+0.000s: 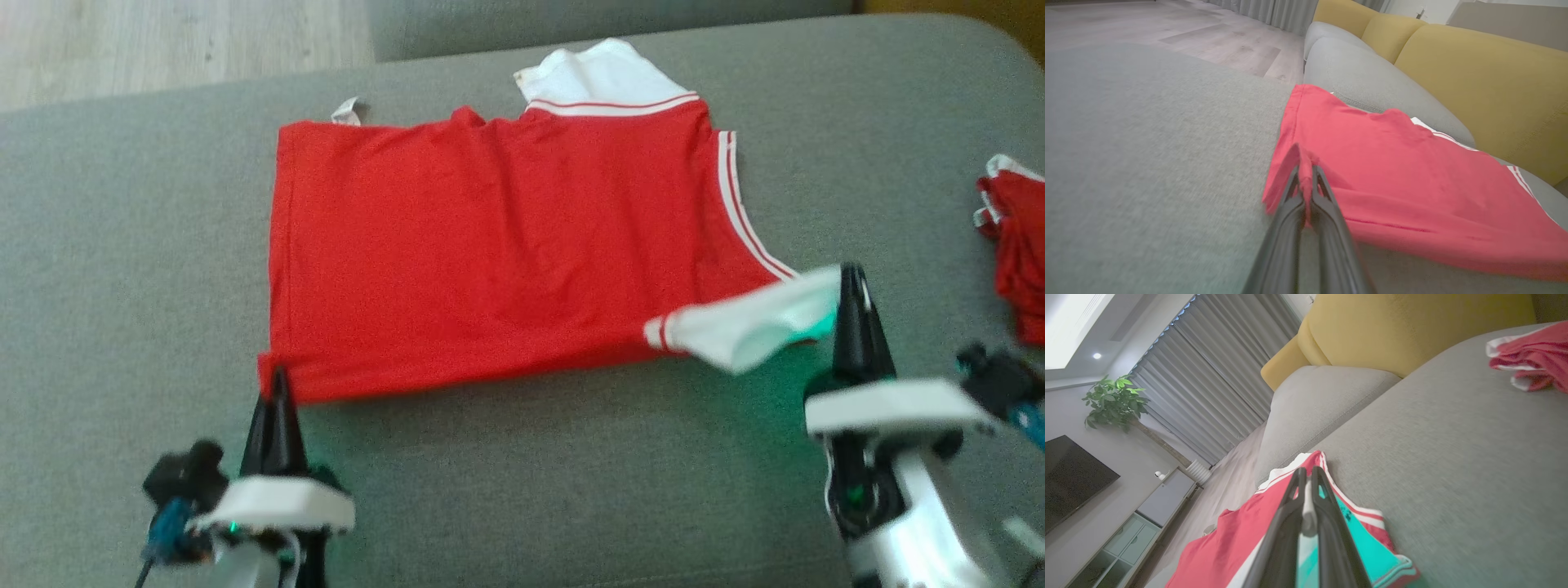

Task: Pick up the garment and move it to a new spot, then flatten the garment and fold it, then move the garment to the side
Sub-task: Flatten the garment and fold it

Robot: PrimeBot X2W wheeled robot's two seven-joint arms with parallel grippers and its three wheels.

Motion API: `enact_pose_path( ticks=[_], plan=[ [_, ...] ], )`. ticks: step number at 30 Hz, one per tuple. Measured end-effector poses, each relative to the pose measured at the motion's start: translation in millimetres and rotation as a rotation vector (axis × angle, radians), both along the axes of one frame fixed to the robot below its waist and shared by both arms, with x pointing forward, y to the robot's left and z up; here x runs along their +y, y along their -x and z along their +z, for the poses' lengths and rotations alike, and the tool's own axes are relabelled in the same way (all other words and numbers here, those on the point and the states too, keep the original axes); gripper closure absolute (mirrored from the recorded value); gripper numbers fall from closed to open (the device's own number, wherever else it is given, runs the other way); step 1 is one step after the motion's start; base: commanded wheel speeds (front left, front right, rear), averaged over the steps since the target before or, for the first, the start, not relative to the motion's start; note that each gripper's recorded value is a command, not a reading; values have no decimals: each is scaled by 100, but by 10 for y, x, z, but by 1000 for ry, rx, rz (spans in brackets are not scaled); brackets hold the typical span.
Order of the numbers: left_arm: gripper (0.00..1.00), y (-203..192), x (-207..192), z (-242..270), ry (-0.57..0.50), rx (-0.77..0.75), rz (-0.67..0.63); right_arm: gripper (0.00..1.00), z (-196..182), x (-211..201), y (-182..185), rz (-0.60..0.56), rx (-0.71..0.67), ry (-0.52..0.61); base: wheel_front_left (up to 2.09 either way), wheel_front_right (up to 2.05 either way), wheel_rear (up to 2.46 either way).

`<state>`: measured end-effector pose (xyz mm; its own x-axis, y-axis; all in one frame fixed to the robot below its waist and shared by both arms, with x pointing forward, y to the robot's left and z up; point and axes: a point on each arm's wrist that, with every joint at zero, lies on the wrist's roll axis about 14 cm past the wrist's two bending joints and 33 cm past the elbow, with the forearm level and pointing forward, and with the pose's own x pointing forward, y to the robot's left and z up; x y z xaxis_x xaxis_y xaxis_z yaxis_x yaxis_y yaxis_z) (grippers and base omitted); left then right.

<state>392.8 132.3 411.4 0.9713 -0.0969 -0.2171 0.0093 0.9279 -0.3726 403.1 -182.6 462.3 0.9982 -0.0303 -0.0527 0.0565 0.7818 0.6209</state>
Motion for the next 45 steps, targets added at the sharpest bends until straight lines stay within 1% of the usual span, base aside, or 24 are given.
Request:
enact_pose_path(
  ticks=[4,9,11,15,20,26,27,28,29,30,31,32,33,37,39,41,43,45],
  plan=[
    [100,-206,-36,2,-8,-2,-7,100,-2,54,-289,22,5,18,0,0,0],
    [100,-373,-65,-93,-34,25,-20,100,-166,115,-544,51,62,50,0,0,0],
    [100,-450,-83,-104,-61,24,-32,100,-194,133,-653,57,71,58,0,0,0],
    [100,-611,-75,-95,-70,20,-25,100,-234,154,-841,66,85,82,0,0,0],
    [100,-708,-46,-113,-100,32,-7,100,-304,165,-958,87,114,143,0,0,0],
    [100,-721,35,-156,-119,55,32,100,-227,73,-1049,63,97,178,0,0,0],
    [100,-722,42,-153,-120,56,33,100,-207,56,-1060,63,92,201,0,0,0],
    [97,-720,45,-156,-120,57,34,100,-207,66,-1061,70,91,217,0,0,0],
    [68,-720,53,-156,-120,57,38,66,-209,68,-1064,74,91,234,0,0,0],
    [20,-723,77,-154,-123,58,50,4,-208,60,-1067,74,91,247,0,0,0],
    [0,-732,98,-138,-126,54,60,0,-207,36,-1070,69,91,259,0,0,0],
    [0,-746,120,-113,-134,46,68,0,-190,23,-1077,73,85,289,0,0,0],
    [0,-746,120,-113,-134,46,68,0,-190,23,-1077,73,85,289,0,0,0],
    [0,-843,201,126,-216,-38,91,0,71,43,-1155,115,-5,486,0,0,0],
    [0,-846,179,224,-280,-78,71,0,256,59,-1164,122,-65,575,0,0,0],
    [0,-758,143,206,-331,-82,42,0,343,89,-1100,133,-98,643,0,0,0],
    [0,-602,147,107,-366,-56,27,0,296,122,-971,148,-92,680,0,0,0],
    [0,-433,168,9,-392,-26,18,0,165,128,-802,162,-58,691,0,0,0]
  ],
)
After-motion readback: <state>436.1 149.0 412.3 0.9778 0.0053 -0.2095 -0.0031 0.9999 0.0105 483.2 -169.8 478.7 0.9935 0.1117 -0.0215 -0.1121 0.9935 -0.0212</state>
